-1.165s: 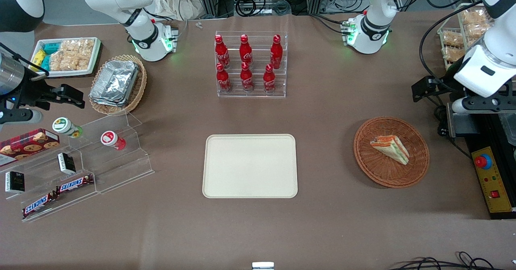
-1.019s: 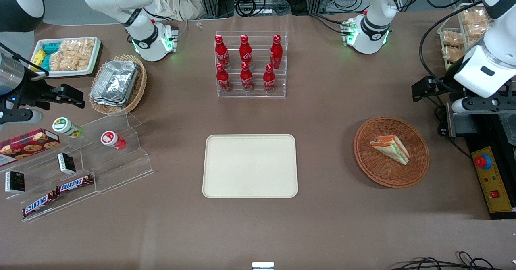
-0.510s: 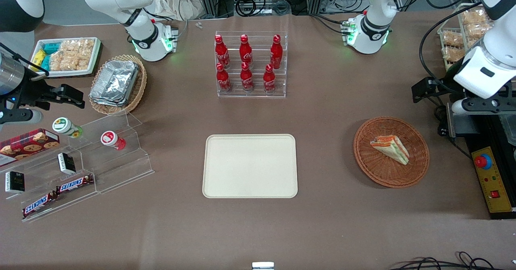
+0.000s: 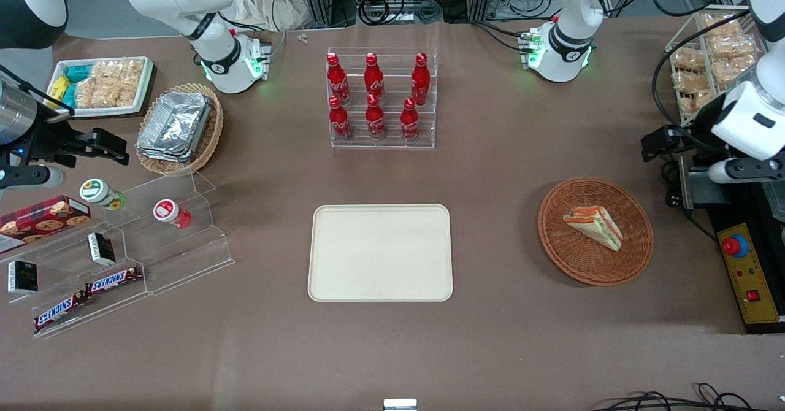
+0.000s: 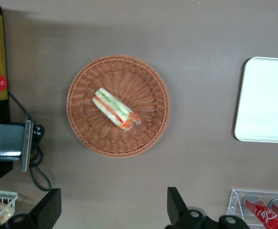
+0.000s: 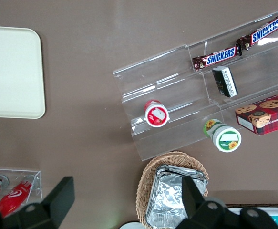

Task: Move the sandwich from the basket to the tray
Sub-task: 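Move the left gripper from rest toward the sandwich in the wicker basket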

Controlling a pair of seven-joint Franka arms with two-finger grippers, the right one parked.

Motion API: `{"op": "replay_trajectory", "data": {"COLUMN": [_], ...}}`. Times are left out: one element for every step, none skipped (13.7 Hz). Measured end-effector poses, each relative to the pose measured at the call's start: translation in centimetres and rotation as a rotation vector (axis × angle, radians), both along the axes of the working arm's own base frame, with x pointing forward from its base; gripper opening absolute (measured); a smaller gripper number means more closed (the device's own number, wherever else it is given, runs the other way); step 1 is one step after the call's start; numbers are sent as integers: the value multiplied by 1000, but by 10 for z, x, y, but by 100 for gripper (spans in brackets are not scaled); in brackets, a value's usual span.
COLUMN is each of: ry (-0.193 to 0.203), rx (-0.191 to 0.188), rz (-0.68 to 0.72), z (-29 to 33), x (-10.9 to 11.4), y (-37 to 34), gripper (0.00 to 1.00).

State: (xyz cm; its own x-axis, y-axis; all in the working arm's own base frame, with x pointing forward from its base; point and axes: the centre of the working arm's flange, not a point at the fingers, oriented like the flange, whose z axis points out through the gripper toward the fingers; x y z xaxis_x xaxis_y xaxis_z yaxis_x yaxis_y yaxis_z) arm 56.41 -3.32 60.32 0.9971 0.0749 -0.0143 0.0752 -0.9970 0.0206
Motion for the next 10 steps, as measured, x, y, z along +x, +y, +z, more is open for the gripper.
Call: {"op": "replay_trajectory", "data": {"ry": [13,27,42,58,77,96,113,131,146,152], "rx": [0,1,3,5,8,12,16,20,24,26], "rz": [21,55,95,135,173,209,241,267,287,306], "z": [-4,-9,-15,-23,-31,-41,-51,-64,-78,-92], "x": [0,1,1,0,0,-1,-1,-1,-2,-2], "y": [7,13,17,19,20,21,21,22,23,25], "gripper": [100,100,100,100,100,100,100,100,100,100]}}
